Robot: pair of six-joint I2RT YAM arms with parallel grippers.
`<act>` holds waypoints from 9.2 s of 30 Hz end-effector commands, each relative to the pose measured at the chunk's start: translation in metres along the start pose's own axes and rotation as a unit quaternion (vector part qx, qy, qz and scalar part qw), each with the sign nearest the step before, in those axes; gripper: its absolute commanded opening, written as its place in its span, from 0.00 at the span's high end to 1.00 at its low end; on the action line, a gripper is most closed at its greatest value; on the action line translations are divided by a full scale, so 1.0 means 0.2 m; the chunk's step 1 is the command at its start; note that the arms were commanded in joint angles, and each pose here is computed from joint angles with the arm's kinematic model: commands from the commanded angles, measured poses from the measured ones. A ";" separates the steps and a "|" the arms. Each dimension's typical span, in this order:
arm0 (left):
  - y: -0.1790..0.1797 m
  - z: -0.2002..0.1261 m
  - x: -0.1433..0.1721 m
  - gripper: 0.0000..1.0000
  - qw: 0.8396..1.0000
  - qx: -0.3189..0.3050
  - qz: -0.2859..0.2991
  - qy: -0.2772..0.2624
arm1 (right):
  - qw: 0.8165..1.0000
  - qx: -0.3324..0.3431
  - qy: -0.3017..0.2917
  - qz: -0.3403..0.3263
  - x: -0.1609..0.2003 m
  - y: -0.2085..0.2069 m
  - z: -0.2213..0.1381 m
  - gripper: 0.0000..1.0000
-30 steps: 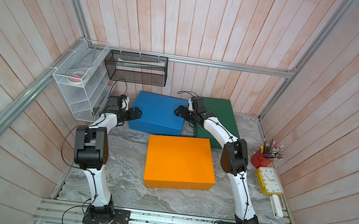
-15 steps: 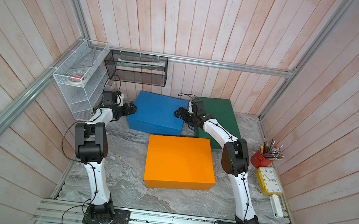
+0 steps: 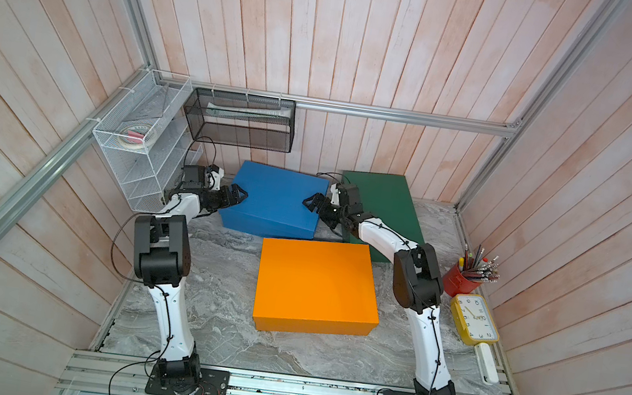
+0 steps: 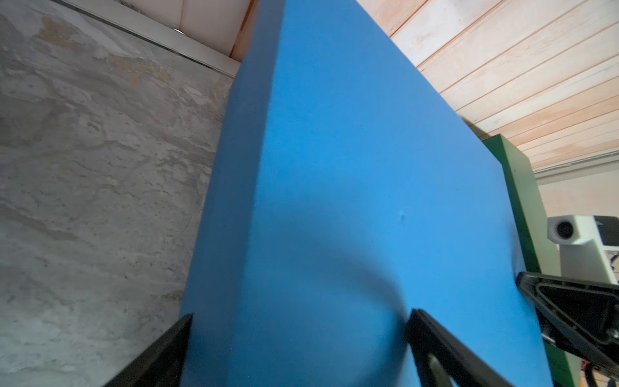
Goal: Stack the shoeboxes
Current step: Pick up the shoebox from the center of the board, then place the shoebox at the shoebox.
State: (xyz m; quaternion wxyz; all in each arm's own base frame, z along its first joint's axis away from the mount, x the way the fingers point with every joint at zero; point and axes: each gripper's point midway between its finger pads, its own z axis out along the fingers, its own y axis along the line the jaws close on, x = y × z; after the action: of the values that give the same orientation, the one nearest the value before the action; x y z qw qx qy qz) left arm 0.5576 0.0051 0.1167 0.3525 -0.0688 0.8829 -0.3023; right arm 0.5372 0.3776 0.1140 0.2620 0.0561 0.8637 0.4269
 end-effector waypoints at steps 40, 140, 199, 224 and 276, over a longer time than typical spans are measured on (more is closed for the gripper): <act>-0.61 -0.22 -0.14 0.03 0.995 0.087 0.034 -0.043 | 0.987 -0.152 0.039 0.022 -0.25 0.47 -0.17 0.26; -1.59 -0.84 1.27 0.06 0.993 0.089 0.062 0.048 | 0.991 -0.068 0.092 -0.071 0.74 0.34 -1.47 0.32; -1.28 -0.93 1.34 0.00 0.994 -0.030 0.091 0.047 | 0.996 0.021 0.082 -0.026 0.92 0.02 -1.56 0.16; -1.33 -1.06 1.28 0.00 0.995 0.043 0.092 0.014 | 0.968 0.153 0.192 -0.051 1.10 -0.39 -1.53 0.23; -1.14 -0.86 0.96 0.00 0.996 0.011 0.068 0.057 | 0.988 0.088 0.047 -0.122 0.63 -0.11 -1.65 0.04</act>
State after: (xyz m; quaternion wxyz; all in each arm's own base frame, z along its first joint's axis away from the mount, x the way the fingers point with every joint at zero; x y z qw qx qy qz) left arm 0.2808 -0.1491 0.2340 0.3315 -0.0165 0.9031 -0.2725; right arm 0.2690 0.1864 0.2272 0.2788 -0.0561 0.8878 0.3618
